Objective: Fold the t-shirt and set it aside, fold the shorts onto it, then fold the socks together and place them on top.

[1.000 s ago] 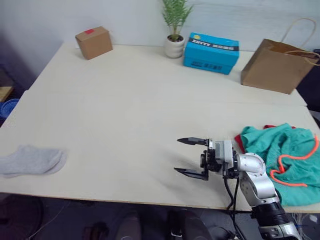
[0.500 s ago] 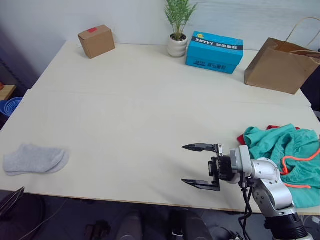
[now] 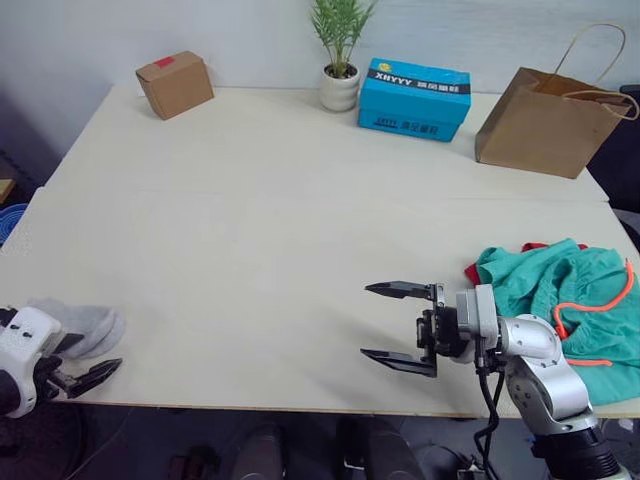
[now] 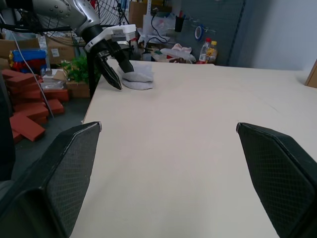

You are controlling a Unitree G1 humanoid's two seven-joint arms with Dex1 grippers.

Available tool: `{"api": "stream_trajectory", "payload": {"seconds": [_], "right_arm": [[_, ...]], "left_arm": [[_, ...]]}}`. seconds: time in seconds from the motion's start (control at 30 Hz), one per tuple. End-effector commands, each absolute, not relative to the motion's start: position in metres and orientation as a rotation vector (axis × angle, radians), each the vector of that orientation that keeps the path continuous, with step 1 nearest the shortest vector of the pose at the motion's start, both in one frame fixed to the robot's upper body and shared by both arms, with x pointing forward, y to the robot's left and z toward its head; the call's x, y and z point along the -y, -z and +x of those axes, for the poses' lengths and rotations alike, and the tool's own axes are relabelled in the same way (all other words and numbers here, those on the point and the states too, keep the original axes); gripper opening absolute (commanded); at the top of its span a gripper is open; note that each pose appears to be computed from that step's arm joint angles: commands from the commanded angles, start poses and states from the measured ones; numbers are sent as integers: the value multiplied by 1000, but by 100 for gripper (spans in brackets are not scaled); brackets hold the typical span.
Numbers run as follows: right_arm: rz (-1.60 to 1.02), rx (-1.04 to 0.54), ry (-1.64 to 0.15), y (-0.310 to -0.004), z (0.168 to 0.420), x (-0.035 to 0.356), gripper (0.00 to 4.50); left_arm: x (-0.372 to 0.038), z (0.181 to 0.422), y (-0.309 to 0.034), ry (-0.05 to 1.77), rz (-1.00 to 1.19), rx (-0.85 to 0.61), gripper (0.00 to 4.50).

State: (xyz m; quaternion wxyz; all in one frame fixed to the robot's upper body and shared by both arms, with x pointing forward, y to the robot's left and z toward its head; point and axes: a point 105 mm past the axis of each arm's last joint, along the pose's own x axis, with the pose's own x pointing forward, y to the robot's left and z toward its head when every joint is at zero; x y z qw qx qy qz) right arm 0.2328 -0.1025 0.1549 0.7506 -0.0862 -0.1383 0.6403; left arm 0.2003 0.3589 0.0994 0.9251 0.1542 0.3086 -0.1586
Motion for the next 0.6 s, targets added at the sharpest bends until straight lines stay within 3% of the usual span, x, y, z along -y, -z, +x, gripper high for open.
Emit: {"api": "stream_trajectory", "payload": {"seconds": [0.03,0.23,0.37,0.6], "right_arm": [[-225,337,-1389,-166,230,105,450],[-228,333,-1356,-167,232,106,450],[-239,324,-1338,-166,233,108,450],[-273,314,-1306,-167,236,115,450]], "left_arm": [[-357,203,-91,366,337,-676,328],[-351,217,-91,442,321,-640,135],[-308,233,-111,661,264,-515,6],[-218,257,-135,987,218,-415,6]]}}
